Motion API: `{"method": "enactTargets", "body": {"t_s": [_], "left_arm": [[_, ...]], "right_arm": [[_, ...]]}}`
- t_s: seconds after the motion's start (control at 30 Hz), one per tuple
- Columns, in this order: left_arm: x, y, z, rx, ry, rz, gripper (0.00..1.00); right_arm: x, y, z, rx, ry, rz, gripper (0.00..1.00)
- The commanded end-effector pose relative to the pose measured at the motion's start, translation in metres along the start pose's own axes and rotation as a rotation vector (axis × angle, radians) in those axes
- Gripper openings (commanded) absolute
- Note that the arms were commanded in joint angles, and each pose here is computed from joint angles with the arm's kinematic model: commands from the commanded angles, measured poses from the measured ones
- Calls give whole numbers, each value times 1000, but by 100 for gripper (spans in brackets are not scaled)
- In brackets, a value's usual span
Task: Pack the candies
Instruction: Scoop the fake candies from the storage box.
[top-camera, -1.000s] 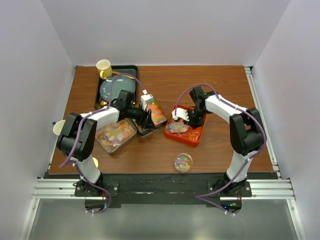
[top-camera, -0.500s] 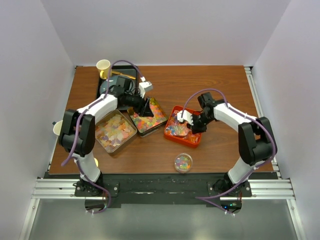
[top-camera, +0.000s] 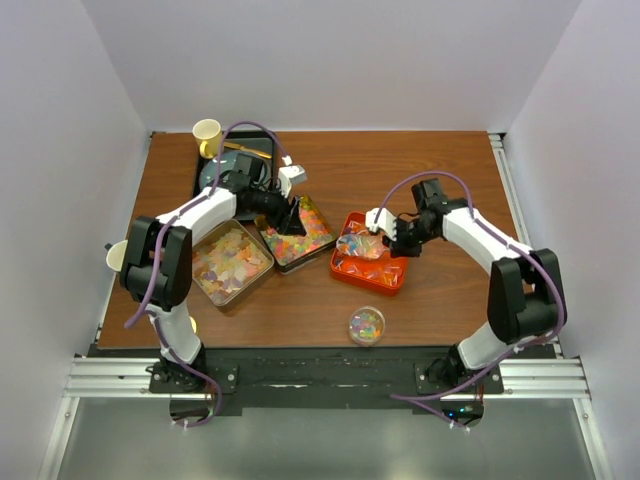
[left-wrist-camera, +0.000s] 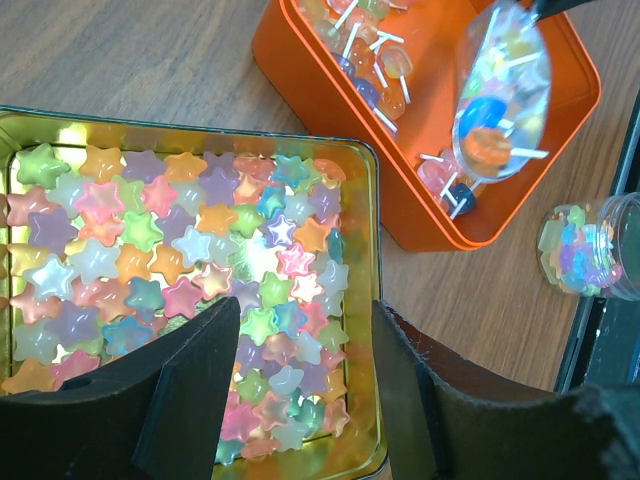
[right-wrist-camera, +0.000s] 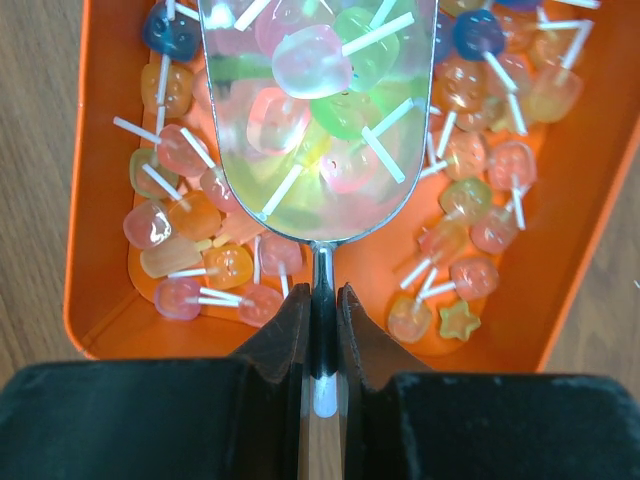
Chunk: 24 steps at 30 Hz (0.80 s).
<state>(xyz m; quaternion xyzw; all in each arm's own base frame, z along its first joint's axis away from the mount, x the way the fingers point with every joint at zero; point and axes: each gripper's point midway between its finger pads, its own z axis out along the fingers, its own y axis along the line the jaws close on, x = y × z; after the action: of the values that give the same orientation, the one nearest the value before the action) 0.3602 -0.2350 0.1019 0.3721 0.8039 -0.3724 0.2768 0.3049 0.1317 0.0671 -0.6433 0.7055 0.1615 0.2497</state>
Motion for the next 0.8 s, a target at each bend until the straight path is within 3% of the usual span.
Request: {"method": "enactTargets", "body": {"t_s": [0.0,0.27,0.77], "left_arm": [[-20,-1,-12,-23,-47,63,60],[-19,-3,-21,-54,-59,62,60],[-40,0,-37,-108,-162,50,61]], "right_arm": [[-21,-4,-24,78,-100,14,0],[-41,2,-52,190,-191,58,0],[2,83,-117,100,105,-229,0]]}}
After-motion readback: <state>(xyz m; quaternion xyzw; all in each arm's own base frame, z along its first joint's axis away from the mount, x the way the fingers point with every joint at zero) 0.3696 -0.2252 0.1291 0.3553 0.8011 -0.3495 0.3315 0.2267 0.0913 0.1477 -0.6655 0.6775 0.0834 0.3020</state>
